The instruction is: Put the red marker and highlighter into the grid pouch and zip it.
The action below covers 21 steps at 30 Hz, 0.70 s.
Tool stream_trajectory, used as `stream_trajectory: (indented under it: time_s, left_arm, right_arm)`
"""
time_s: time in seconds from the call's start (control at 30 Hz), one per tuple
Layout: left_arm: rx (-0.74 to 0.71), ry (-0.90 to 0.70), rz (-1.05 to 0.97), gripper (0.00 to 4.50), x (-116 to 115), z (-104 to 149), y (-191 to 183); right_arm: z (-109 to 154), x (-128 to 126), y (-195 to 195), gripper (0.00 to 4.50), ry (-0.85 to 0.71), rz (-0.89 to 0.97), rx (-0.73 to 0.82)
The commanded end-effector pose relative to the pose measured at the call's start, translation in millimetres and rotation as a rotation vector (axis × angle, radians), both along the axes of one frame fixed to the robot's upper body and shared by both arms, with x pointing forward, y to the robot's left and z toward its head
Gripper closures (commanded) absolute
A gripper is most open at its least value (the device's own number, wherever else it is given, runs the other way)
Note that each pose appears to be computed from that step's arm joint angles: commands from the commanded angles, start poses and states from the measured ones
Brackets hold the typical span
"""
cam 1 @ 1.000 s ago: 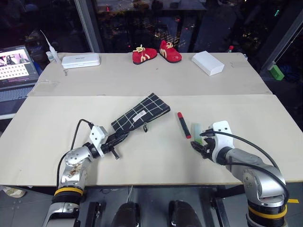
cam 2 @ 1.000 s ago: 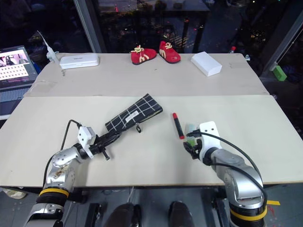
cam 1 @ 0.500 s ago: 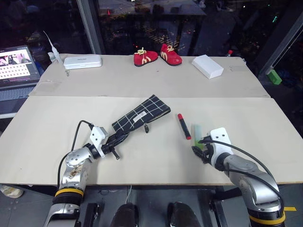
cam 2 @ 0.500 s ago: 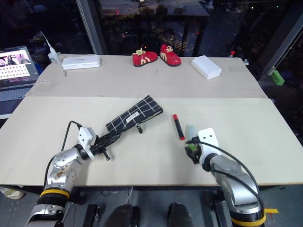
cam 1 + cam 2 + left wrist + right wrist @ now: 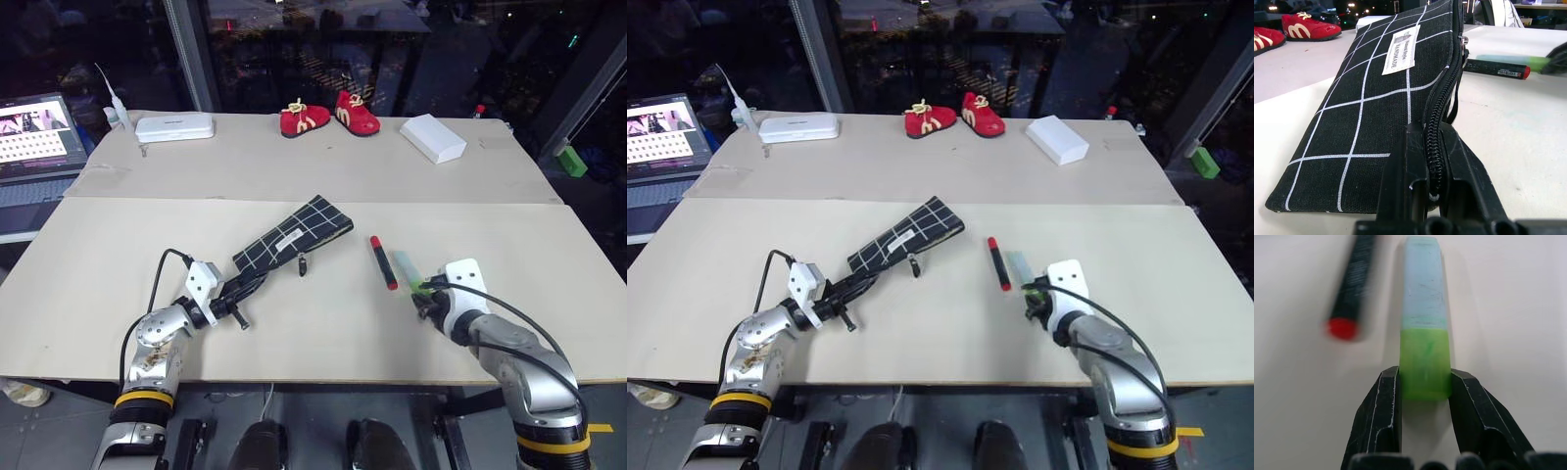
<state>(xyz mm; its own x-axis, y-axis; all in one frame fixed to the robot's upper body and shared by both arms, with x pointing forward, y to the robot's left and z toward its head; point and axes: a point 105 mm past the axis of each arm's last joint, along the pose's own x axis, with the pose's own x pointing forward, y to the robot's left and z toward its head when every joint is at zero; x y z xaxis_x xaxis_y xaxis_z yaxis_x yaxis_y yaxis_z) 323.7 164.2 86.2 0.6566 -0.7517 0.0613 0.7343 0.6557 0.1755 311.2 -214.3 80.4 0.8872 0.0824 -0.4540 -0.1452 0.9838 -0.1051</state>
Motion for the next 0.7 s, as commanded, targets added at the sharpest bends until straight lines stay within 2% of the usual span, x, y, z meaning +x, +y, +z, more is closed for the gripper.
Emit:
stream_trajectory:
  time_s: [0.03,0.1,0.17,0.23,0.3,0.43,0.57,0.7]
  left_arm:
    - [-0.005,-0.046,-0.008,4.50,0.4,12.1,-1.2]
    - [-0.002,-0.045,-0.011,4.50,1.0,12.4,-1.1]
    - [0.000,-0.045,-0.015,4.50,1.4,12.8,-1.8]
    - [0.001,-0.045,-0.020,4.50,1.9,13.2,-2.7]
    - [0.002,-0.045,-0.027,4.50,2.3,13.7,-4.2]
    - [0.009,-0.044,-0.044,4.50,1.9,13.9,-6.2]
    - [0.017,-0.046,-0.051,4.50,2.9,15.4,-4.6]
    - [0.026,-0.047,-0.060,4.50,3.5,15.5,-3.5]
  right_arm:
    - [33.4,16.7,-22.4,3.50,-0.137,-0.084,0.017]
    - [72.4,25.2,-1.7,3.50,-0.271,0.116,0.042]
    - [88.8,20.7,16.2,3.50,-0.326,0.309,-0.014]
    - [90.1,13.8,27.0,3.50,-0.333,0.460,-0.109]
    - [87.6,4.8,36.5,3.50,-0.335,0.640,-0.281]
    - [87.7,-1.3,39.3,3.50,-0.348,0.852,-0.517]
    - [94.9,-6.2,43.6,3.50,-0.358,1.003,-0.620]
    - [104.4,-0.3,53.4,3.50,-0.415,1.029,-0.631]
